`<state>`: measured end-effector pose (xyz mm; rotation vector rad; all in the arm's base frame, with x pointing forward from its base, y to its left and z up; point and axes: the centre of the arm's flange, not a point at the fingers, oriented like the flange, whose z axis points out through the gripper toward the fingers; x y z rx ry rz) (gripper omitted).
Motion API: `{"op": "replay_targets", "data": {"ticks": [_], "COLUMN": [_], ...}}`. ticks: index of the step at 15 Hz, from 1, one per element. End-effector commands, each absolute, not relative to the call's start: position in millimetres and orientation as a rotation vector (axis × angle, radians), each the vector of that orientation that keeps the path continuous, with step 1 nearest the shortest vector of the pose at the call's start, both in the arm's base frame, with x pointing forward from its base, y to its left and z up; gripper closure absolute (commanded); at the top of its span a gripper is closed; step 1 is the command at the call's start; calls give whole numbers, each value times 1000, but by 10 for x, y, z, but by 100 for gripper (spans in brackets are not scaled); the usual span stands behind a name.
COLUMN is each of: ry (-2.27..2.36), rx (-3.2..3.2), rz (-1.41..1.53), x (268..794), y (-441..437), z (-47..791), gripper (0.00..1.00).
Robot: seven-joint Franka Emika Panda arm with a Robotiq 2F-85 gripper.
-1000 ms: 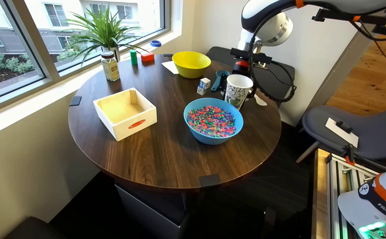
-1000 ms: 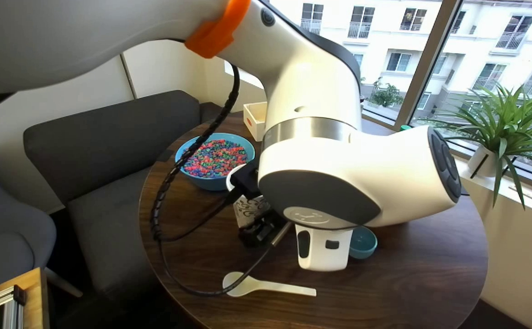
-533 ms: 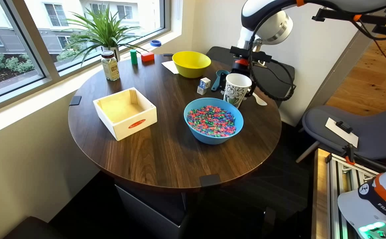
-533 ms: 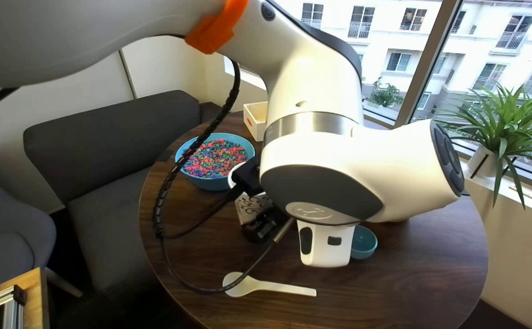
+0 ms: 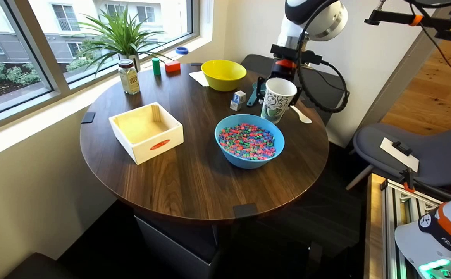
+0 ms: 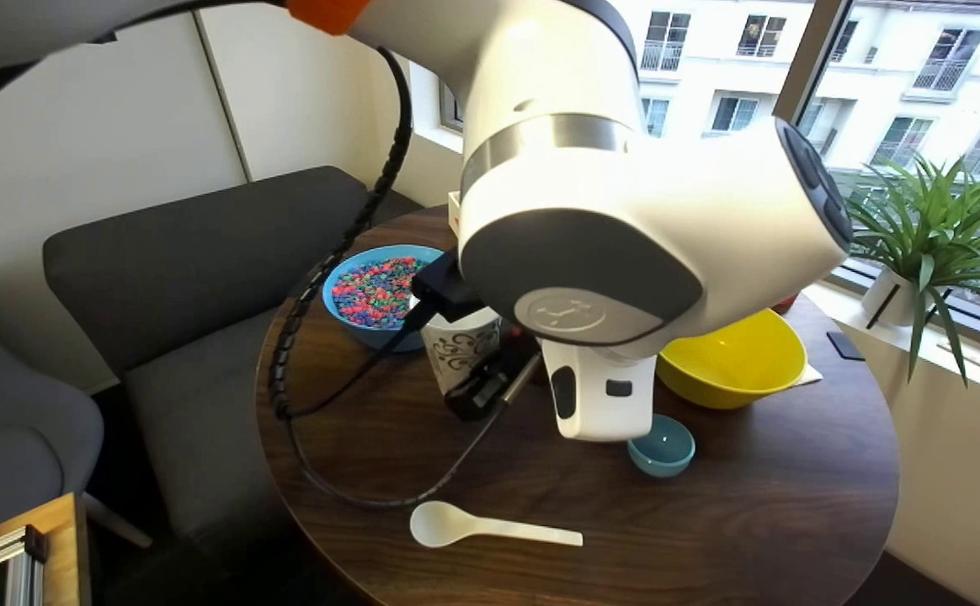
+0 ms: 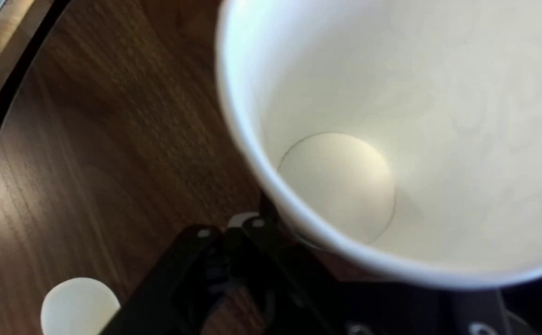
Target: Use the cup to scoop the content in the blue bowl and pour it in the yellow bowl
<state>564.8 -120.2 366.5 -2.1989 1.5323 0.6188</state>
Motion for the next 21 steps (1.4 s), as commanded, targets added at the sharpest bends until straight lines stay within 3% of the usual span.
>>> {"op": "replay_targets", "data": {"ticks": [1, 3, 6, 16, 17, 21], "ry": [1594, 1637, 1682, 1641, 1621, 1624], "rx": [-2304, -2379, -2499, -2817, -2811, -2816], "rz": [582, 531, 420, -94, -28, -57], "x": [5499, 5473, 5459, 5533, 5657, 5648], "y": [-1081, -1023, -880, -469, -429, -482], "z": [3895, 4017, 4205, 4352, 4414, 4384], "gripper": [47, 48, 62, 62, 37, 37]}}
